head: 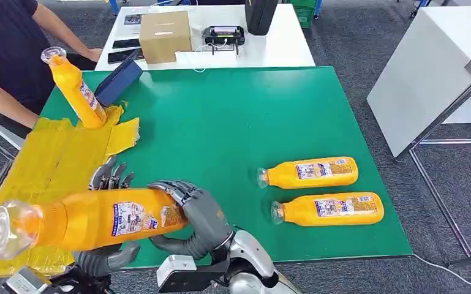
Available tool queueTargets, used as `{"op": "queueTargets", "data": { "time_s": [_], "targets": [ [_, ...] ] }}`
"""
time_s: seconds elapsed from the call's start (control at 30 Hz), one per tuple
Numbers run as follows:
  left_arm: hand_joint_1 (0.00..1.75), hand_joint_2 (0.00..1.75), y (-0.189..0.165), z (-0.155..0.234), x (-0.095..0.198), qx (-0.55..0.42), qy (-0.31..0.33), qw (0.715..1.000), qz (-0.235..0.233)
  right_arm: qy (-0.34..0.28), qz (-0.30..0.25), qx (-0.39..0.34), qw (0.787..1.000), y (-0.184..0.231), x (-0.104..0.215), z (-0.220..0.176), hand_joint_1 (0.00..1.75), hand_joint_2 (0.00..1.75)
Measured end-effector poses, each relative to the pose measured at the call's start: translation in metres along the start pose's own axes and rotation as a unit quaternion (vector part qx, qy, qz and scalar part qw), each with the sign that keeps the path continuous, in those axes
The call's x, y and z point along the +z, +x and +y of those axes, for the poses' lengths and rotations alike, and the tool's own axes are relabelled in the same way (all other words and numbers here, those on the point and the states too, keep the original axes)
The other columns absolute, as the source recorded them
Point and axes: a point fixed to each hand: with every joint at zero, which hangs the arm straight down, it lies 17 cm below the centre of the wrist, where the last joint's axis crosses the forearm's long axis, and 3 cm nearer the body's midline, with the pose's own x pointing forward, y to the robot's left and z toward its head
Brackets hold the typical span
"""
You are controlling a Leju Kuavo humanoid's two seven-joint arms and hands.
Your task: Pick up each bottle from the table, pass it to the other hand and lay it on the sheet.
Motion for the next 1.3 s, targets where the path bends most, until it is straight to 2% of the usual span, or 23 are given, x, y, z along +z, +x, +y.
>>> {"op": "queueTargets", "data": {
  "time_s": [0.27, 0.63, 0.67, 0.7, 0.73, 0.8, 0.87, 0.93, 1.03, 1.1, 1.17, 1.2, 1.23, 1.3],
  "targets": [
    [1.75, 1.75, 0.003, 0.004, 0.001, 0.016, 0.005, 1.000, -0.005, 0.032, -0.007, 0.012, 0.999, 0.002, 0.000, 0.020, 1.75, 1.75],
    [1.75, 1.75, 0.004, 0.009, 0.003, 0.025, 0.010, 1.000, -0.008, 0.041, 0.001, 0.024, 0.999, -0.003, 0.000, 0.025, 1.75, 1.75],
    [1.75, 1.75, 0.004, 0.009, 0.003, 0.025, 0.010, 1.000, -0.008, 0.040, 0.001, 0.026, 0.999, -0.004, 0.000, 0.024, 0.03, 1.75],
    [1.75, 1.75, 0.004, 0.010, 0.003, 0.024, 0.011, 1.000, -0.007, 0.037, 0.001, 0.031, 0.999, -0.004, 0.000, 0.023, 0.00, 1.75],
    [1.75, 1.75, 0.004, 0.010, 0.003, 0.020, 0.010, 1.000, -0.007, 0.034, 0.003, 0.035, 0.999, -0.006, 0.002, 0.023, 0.00, 0.00],
    [1.75, 1.75, -0.002, 0.013, 0.003, -0.024, 0.016, 1.000, 0.001, 0.021, 0.012, 0.058, 0.998, -0.014, 0.011, 0.019, 0.00, 0.00],
    [1.75, 1.75, -0.014, 0.021, 0.003, -0.130, 0.025, 0.991, 0.021, -0.004, 0.027, 0.072, 0.997, -0.021, 0.025, 0.007, 0.00, 0.00],
    [1.75, 1.75, -0.026, 0.037, 0.002, -0.286, 0.040, 0.956, 0.046, -0.045, 0.044, 0.080, 0.995, -0.026, 0.042, -0.017, 0.00, 0.00],
    [1.75, 1.75, -0.035, 0.061, 0.004, -0.498, 0.049, 0.863, 0.068, -0.134, 0.071, 0.100, 0.983, -0.028, 0.081, -0.070, 0.00, 0.00],
    [1.75, 1.75, -0.038, 0.065, 0.005, -0.552, 0.046, 0.830, 0.072, -0.174, 0.084, 0.112, 0.975, -0.027, 0.101, -0.096, 0.00, 0.00],
    [1.75, 1.75, -0.039, 0.068, 0.006, -0.570, 0.049, 0.817, 0.074, -0.195, 0.089, 0.120, 0.969, -0.022, 0.115, -0.112, 0.00, 0.00],
    [1.75, 1.75, -0.042, 0.070, 0.006, -0.592, 0.046, 0.801, 0.079, -0.210, 0.088, 0.126, 0.965, -0.018, 0.121, -0.121, 0.00, 0.00],
    [1.75, 1.75, -0.046, 0.072, 0.007, -0.614, 0.041, 0.783, 0.087, -0.229, 0.088, 0.130, 0.961, -0.014, 0.127, -0.131, 0.00, 1.75],
    [1.75, 1.75, -0.058, 0.079, 0.012, -0.670, 0.028, 0.734, 0.111, -0.267, 0.091, 0.132, 0.950, -0.007, 0.141, -0.150, 0.00, 1.75]
  ]
}}
